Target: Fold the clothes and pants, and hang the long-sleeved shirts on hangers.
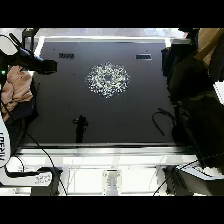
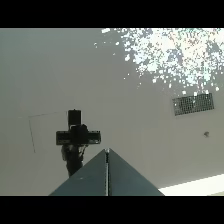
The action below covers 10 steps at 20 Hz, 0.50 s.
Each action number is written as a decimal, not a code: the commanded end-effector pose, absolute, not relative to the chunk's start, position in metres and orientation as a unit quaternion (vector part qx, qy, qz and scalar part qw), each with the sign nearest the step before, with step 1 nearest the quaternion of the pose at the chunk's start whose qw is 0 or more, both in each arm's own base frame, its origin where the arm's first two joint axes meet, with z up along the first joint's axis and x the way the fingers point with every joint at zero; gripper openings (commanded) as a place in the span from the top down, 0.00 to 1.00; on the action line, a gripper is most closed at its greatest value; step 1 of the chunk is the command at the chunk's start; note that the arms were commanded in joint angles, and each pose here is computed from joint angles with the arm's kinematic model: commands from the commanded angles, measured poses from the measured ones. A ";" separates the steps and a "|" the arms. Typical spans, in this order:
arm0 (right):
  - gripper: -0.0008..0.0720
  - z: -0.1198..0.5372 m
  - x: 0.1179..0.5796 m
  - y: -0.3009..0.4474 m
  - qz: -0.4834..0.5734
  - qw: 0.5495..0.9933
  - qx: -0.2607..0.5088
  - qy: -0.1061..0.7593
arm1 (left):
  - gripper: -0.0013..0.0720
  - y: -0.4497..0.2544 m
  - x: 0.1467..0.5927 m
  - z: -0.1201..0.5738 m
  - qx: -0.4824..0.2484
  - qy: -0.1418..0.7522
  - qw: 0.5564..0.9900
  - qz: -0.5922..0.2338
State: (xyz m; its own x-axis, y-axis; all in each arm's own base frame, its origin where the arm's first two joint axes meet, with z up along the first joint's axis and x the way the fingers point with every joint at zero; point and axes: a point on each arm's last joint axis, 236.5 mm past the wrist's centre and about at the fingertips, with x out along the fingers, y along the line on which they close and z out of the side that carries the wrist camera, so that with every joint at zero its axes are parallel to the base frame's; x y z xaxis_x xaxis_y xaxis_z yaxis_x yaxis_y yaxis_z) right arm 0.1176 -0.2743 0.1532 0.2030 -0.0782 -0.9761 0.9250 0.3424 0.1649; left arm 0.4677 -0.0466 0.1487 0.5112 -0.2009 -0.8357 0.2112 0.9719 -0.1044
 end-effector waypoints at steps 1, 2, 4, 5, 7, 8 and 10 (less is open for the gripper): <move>0.31 0.194 0.118 -0.287 -0.423 0.674 0.400 0.453 | 0.97 -0.047 0.468 0.149 0.005 0.480 0.869 -0.119; 0.32 0.218 0.133 -0.289 -0.414 0.707 0.388 0.421 | 0.97 -0.047 0.468 0.149 0.005 0.480 0.869 -0.119; 0.56 0.274 0.203 -0.263 -0.289 0.810 0.385 0.334 | 0.97 -0.050 0.467 0.151 0.002 0.478 0.870 -0.123; 0.70 0.308 0.248 -0.225 -0.171 0.860 0.383 0.289 | 0.97 -0.057 0.466 0.154 -0.003 0.474 0.870 -0.132; 0.86 0.358 0.302 -0.133 0.053 0.907 0.334 0.251 | 0.97 -0.073 0.459 0.170 -0.015 0.459 0.875 -0.155; 0.96 0.362 0.318 -0.087 0.130 0.908 0.298 0.264 | 0.97 -0.082 0.454 0.182 -0.013 0.448 0.879 -0.165; 0.95 0.339 0.339 -0.016 0.204 0.896 0.221 0.327 | 0.97 -0.094 0.440 0.207 -0.014 0.425 0.888 -0.173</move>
